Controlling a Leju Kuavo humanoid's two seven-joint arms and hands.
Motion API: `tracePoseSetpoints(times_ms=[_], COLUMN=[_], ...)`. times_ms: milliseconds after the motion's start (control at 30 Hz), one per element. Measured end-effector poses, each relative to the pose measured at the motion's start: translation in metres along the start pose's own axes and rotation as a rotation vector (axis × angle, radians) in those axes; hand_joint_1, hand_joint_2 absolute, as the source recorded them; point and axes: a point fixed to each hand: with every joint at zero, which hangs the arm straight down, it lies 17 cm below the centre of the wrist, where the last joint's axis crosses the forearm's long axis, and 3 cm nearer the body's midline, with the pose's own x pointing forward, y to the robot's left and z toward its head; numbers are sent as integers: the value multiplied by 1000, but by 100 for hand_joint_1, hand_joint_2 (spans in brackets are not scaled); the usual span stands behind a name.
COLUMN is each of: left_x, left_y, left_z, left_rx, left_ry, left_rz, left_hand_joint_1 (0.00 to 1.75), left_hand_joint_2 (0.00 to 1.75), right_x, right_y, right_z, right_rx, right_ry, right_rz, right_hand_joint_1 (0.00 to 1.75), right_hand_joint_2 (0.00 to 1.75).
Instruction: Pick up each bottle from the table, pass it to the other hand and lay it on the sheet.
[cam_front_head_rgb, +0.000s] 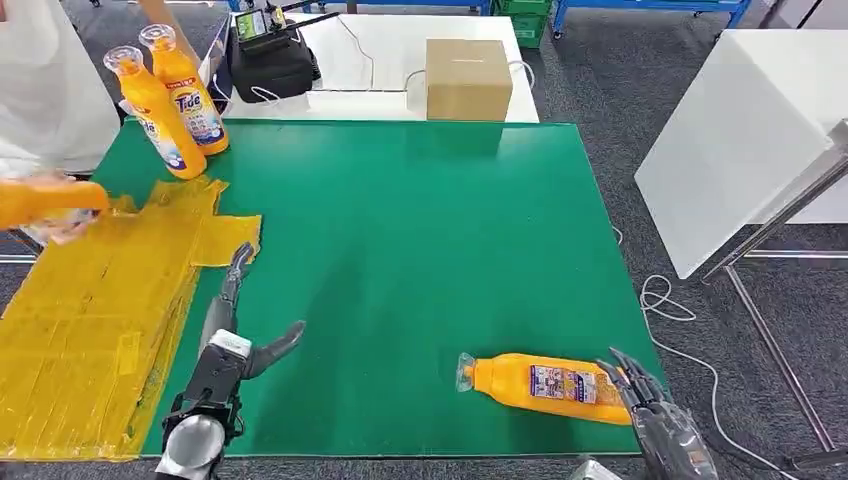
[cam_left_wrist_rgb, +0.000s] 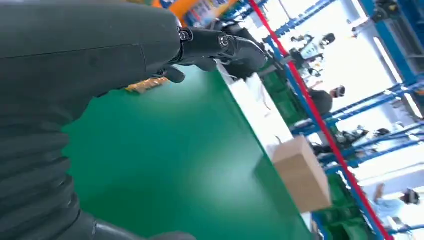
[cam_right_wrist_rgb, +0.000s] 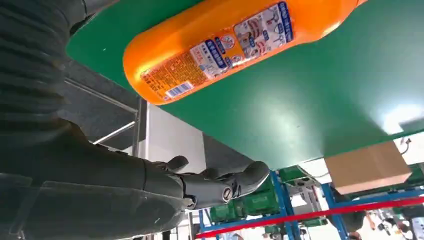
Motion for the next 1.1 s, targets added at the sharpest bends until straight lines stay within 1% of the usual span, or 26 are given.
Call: tracePoseSetpoints(times_ms=[133,233,433,633,733,900,1100], left_x=[5,8,27,54,62,68,69], left_y=[-3,-7,-24,-36,-39,-42,-43], left_z=[0,0,3,2,2,1,1], left_rx=[-3,-17,-61,-99,-108,-117,-119], left_ry=[-10,-15,-43,-100,-114,-120,-123], left_rz=[6,14,63,110,125,136,143], left_hand_joint_1=[0,0,0,0,0,0,0], left_hand_joint_2=[175,175,175,175,175,175,175], right_x=[0,-4,-12,-24,-30,-38,-41], right_y=[4,7,31,60,72,80,84], right_z=[0,-3,-28,-50,-61,-76,-87], right_rx=[9,14,49,99,123,131,136], right_ry=[-2,18,71,129,155,193,208], right_rz=[4,24,78,132,150,149,167], right_hand_joint_1=[0,0,0,0,0,0,0], right_hand_joint_2=[175,175,175,175,175,175,175])
